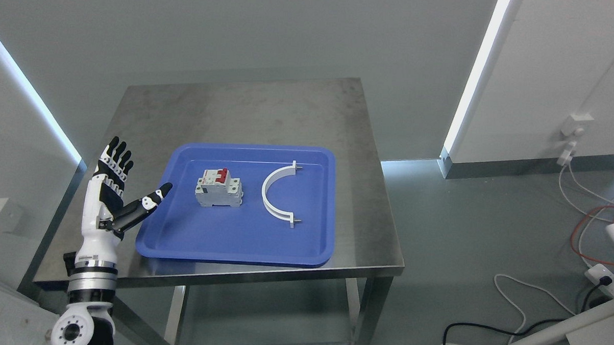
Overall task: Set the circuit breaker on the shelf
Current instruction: 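Reach the left hand toward the grey circuit breaker in the tray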
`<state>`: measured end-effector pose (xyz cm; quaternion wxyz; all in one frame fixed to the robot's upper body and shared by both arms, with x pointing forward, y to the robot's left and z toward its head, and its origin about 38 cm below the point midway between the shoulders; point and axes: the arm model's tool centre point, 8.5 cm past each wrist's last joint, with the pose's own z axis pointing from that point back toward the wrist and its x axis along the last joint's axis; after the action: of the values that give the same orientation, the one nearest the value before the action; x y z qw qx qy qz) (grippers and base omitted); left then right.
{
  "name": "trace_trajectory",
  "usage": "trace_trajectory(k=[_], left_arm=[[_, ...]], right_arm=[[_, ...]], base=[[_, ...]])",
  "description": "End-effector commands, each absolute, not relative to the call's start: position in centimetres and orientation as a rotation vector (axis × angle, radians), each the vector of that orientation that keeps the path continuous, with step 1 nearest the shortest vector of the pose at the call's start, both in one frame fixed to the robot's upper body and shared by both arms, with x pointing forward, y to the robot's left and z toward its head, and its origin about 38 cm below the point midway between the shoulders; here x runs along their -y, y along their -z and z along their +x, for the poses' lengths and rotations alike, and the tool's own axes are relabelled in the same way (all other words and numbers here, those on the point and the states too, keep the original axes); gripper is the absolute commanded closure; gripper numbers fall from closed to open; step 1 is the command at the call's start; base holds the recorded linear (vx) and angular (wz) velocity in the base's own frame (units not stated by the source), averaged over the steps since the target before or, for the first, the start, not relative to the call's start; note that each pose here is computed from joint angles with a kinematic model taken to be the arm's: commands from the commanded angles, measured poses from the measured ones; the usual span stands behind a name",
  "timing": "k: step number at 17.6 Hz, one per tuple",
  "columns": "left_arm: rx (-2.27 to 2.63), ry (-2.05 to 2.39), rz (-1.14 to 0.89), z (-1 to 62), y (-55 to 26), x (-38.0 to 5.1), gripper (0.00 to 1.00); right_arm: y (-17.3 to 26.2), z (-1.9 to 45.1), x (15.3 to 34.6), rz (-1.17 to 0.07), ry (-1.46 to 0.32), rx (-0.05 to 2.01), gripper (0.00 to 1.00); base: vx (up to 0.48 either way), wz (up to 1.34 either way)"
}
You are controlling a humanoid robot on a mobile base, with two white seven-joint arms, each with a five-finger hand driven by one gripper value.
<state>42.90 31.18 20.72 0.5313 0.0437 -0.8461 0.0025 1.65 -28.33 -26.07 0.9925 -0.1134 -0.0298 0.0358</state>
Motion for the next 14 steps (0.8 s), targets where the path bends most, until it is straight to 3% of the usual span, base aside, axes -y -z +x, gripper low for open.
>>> trace_trajectory(k=[1, 7, 10, 14], left_arm=[[2.031, 0.036, 0.100, 43.0, -21.3, -30.7, 0.00], [1.944, 0.530, 0.177, 44.5, -28.1, -35.8, 0.00], [1.789, 0.842, 0.160, 45.1, -29.3, -34.6, 0.00], [1.624, 1.008, 0.290, 45.7, -27.5, -33.4, 0.00]], right_arm=[[25.9, 1.8, 29.3, -0.245, -0.094, 0.074, 0.00], [25.9, 1.8, 29.3, -0.245, -0.094, 0.075, 0.00], [25.9, 1.8, 29.3, -0.245, -0.094, 0.075, 0.00], [25.9, 1.8, 29.3, -0.247, -0.094, 0.074, 0.00]], base=[[-0.005, -0.01], [-0.001, 0.00], [0.000, 0.00], [0.000, 0.00]])
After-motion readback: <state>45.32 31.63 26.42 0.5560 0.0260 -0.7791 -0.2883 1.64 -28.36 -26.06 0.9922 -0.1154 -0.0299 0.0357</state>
